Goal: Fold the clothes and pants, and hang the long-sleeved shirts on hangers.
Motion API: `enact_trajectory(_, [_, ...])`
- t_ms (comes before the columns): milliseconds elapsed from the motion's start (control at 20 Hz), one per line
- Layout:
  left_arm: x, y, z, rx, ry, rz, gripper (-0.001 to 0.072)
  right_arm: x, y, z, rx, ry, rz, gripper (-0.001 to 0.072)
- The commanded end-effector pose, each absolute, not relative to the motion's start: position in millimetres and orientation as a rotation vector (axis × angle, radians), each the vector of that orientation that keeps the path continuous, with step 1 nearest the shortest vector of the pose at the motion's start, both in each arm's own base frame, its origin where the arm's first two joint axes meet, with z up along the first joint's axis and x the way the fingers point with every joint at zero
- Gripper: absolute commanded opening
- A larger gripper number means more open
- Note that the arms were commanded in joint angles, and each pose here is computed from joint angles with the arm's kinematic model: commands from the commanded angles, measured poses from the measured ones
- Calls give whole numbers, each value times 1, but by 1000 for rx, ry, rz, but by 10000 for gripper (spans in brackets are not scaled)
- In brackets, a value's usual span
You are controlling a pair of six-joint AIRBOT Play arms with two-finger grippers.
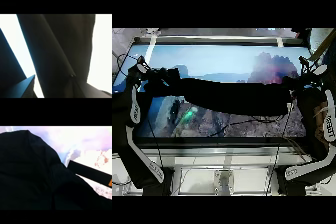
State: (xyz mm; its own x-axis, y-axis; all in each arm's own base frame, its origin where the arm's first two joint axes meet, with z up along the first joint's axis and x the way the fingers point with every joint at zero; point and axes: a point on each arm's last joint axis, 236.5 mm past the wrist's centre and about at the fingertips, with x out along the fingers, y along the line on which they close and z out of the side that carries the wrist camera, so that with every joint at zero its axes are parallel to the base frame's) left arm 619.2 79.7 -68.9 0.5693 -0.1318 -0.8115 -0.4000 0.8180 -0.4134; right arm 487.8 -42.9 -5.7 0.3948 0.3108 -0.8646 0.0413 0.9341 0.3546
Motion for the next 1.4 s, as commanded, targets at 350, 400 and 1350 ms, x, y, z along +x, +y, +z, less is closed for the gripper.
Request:
enact_trajectory(350, [641, 73, -30, -608, 877, 92, 7, 487, -43, 7, 329, 1138, 177, 11])
enact_trajectory(400, [641, 76, -5, -582, 847, 85, 6, 487, -46, 18, 306, 1117, 169, 11])
enact_trajectory(1350, [232, 94, -22, -21, 1382, 298, 8, 217, -78, -20, 70, 1343, -23, 11])
